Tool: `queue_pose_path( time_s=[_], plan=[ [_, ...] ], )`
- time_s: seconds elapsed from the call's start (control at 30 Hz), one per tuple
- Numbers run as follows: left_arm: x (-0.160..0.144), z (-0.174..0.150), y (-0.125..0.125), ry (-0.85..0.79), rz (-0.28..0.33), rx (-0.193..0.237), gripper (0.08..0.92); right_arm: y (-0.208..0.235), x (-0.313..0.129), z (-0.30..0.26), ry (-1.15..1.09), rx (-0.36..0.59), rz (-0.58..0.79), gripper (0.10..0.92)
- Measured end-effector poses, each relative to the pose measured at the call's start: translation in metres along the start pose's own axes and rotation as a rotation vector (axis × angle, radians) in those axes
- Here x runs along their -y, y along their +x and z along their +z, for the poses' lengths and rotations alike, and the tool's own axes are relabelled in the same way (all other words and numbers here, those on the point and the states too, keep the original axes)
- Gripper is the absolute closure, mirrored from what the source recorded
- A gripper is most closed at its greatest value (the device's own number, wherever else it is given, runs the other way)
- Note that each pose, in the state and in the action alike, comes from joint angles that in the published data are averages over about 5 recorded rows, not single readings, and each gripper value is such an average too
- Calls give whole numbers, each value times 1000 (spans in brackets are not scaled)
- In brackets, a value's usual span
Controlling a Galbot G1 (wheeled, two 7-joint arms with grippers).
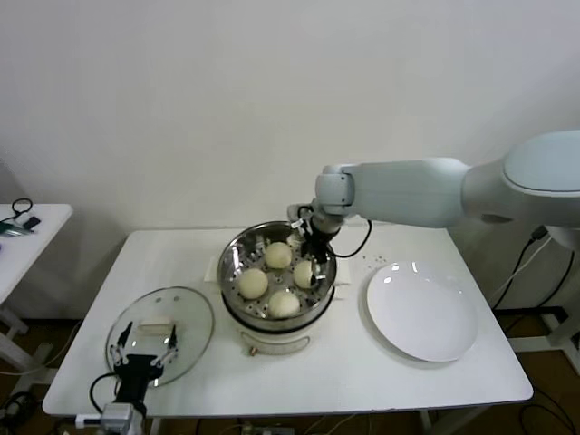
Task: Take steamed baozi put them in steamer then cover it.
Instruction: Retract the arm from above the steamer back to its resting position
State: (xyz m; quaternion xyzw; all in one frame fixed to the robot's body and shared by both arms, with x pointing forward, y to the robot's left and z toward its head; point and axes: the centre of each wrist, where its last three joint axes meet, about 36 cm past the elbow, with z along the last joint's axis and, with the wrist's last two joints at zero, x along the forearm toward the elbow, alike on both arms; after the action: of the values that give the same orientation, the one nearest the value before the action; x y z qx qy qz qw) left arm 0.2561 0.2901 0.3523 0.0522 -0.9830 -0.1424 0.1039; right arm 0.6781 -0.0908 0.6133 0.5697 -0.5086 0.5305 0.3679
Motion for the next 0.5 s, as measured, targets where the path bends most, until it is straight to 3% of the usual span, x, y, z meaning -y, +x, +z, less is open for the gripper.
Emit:
queue_pose_path(
  time_s=[0.5],
  plan=[
    [0, -7, -3, 0, -24, 12, 177, 57, -1, 66, -29, 217, 160, 200]
  ],
)
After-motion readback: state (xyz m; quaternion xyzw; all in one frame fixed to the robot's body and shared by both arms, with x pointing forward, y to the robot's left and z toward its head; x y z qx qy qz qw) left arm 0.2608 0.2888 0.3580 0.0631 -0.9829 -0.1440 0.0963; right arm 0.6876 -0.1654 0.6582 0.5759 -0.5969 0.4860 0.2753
